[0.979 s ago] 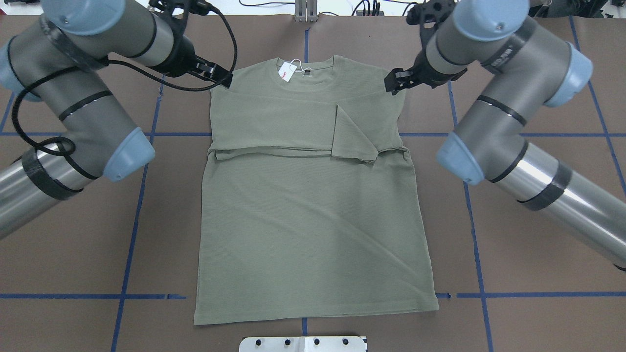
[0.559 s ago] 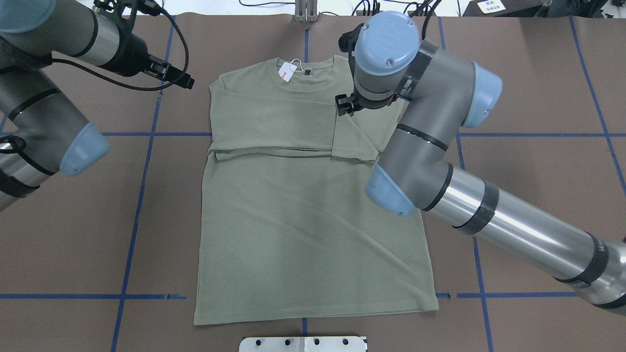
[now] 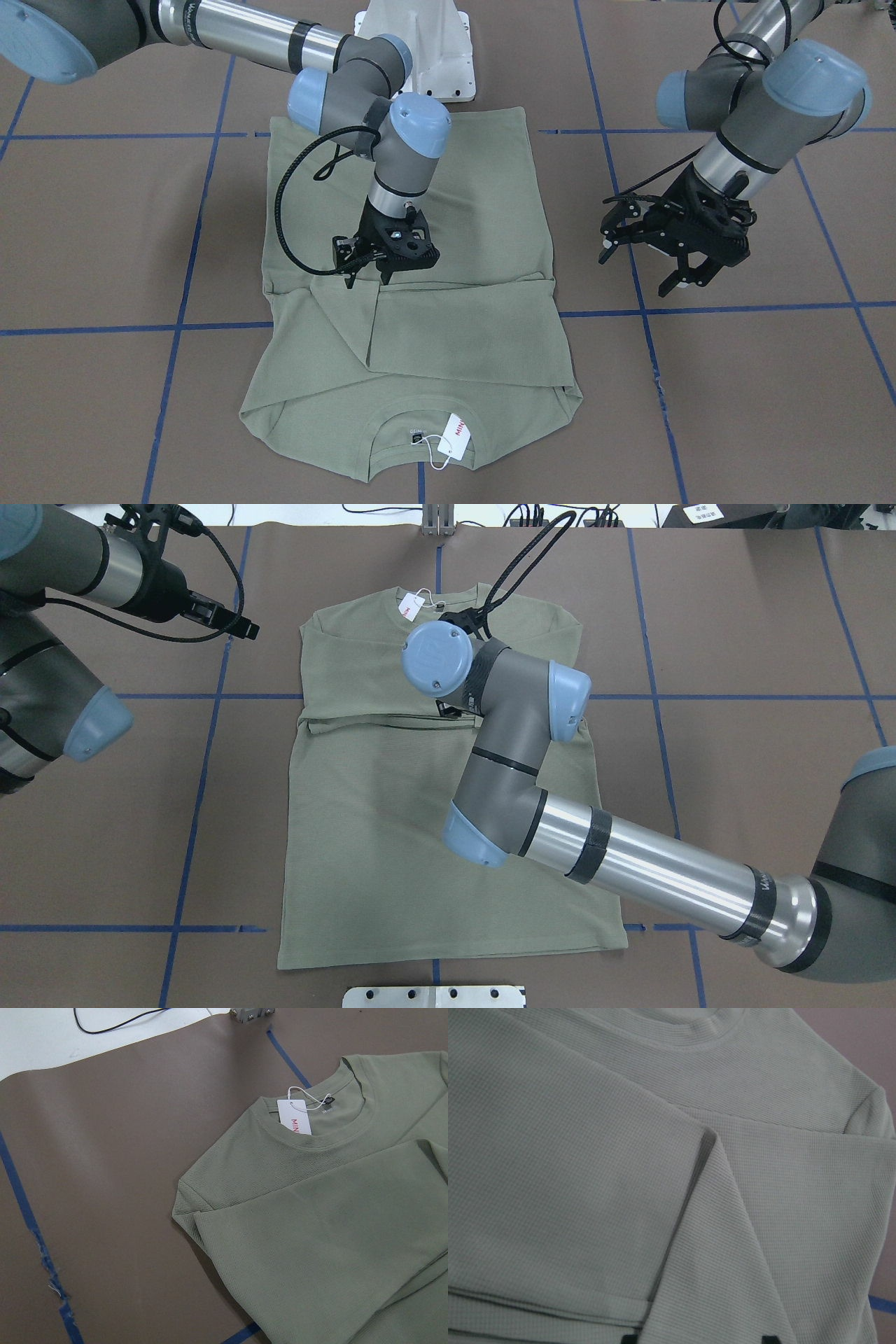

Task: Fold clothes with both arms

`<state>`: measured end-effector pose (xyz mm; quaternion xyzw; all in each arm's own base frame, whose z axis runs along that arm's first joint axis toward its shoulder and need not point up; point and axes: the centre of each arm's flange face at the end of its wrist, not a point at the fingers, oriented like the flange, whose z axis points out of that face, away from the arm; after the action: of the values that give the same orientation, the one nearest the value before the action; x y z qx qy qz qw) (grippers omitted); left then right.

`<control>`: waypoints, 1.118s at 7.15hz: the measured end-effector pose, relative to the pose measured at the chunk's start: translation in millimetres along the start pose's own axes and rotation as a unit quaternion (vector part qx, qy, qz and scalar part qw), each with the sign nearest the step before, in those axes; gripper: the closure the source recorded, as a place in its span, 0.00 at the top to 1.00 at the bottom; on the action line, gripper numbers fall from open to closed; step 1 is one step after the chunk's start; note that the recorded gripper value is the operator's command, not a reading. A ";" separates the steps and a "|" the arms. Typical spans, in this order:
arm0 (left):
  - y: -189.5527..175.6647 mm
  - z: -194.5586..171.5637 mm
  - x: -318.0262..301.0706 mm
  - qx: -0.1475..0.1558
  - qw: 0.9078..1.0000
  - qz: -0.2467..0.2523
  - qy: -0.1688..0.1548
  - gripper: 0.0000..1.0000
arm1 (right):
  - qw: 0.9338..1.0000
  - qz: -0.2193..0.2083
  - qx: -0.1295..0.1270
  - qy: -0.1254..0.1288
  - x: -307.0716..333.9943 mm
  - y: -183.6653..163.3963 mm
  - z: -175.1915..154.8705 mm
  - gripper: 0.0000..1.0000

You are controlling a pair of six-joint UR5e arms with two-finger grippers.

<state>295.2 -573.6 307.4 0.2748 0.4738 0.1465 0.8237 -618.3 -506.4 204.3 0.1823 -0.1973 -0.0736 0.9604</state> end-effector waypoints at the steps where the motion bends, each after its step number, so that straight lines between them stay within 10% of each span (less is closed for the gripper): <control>1: 0.2 0.0 -0.2 0.000 1.000 0.000 0.000 1.00 | 1.000 -0.002 0.006 -0.005 -10.3 -0.4 7.8 0.62; 8: 0.6 1.1 -0.5 -0.001 1.000 0.000 0.000 1.00 | 1.000 -0.009 -0.002 0.009 -13.2 6.6 23.2 0.45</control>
<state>296.0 -573.8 308.6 0.2737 0.4736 0.1466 0.8242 -639.3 -504.9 222.0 0.1826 -0.1865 -0.0815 0.9619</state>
